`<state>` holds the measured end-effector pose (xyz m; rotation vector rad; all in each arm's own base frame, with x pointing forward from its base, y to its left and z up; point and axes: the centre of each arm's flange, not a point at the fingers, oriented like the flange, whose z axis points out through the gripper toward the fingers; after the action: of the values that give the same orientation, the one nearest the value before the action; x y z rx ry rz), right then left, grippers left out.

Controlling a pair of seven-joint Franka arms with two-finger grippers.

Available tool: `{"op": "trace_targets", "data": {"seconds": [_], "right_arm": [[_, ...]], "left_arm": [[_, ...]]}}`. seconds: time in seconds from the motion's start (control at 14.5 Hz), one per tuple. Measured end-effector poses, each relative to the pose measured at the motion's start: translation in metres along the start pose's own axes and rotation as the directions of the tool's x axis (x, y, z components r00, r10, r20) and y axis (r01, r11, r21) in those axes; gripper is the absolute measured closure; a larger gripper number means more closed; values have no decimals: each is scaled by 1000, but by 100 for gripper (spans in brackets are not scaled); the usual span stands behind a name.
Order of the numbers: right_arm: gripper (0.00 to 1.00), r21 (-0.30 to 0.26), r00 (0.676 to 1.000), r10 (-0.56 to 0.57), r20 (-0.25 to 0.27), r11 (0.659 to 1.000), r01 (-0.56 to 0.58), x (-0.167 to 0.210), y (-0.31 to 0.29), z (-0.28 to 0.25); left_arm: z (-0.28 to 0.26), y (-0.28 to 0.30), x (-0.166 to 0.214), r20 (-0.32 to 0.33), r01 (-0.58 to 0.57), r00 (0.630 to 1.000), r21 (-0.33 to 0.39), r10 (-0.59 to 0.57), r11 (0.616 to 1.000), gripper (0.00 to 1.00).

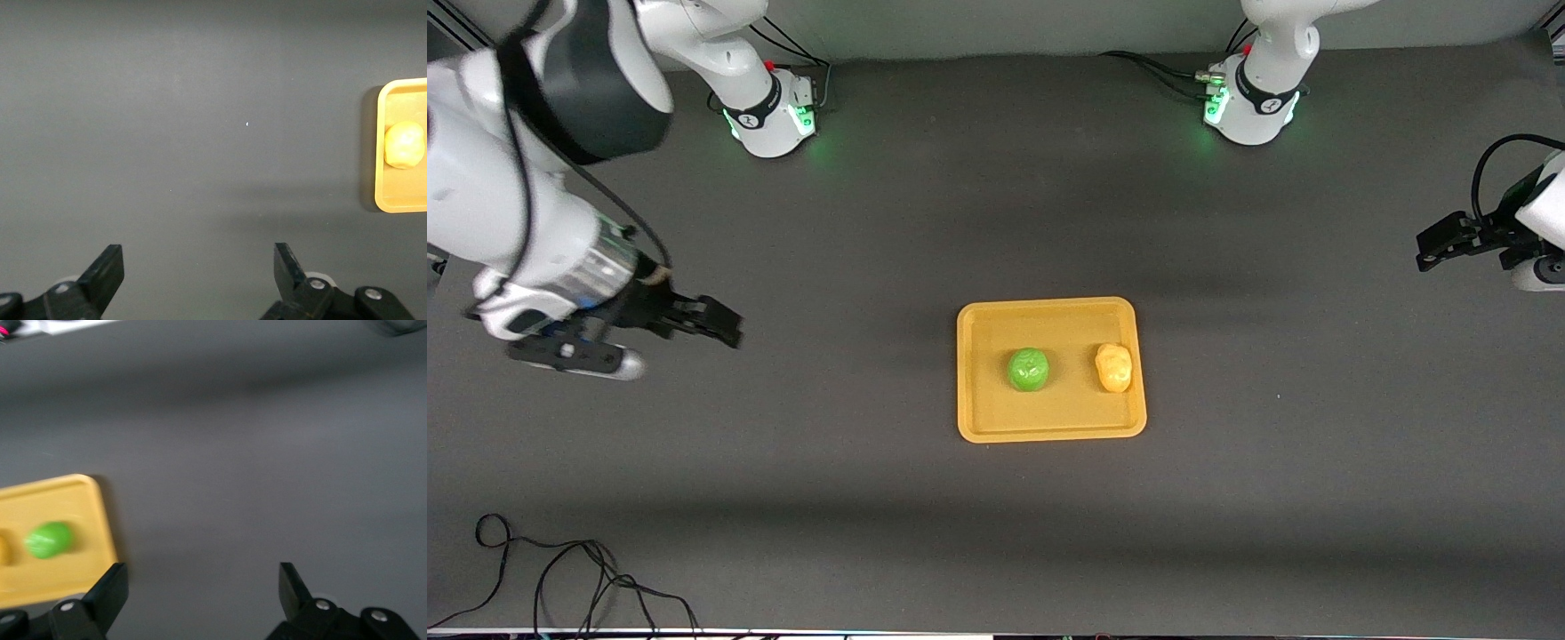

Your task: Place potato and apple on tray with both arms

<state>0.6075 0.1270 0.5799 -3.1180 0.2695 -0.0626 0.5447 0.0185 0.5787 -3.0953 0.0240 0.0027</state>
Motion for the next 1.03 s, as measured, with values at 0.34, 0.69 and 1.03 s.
{"op": "trace_targets", "data": {"seconds": [0.34, 0.69, 1.03], "right_arm": [[0, -25, 992, -123, 16, 992, 124, -17, 71, -35], [0, -30, 987, -160, 4, 987, 160, -46, 112, -63], [0, -32, 986, -162, 39, 986, 163, -48, 120, -51]], "left_arm": [[3, 0, 0, 5, -1, 1000, 0, 1, 1000, 0], [3, 0, -1, 8, 0, 1000, -1, 0, 1000, 0], [3, -2, -1, 7, 5, 1000, -4, -4, 1000, 0]]}}
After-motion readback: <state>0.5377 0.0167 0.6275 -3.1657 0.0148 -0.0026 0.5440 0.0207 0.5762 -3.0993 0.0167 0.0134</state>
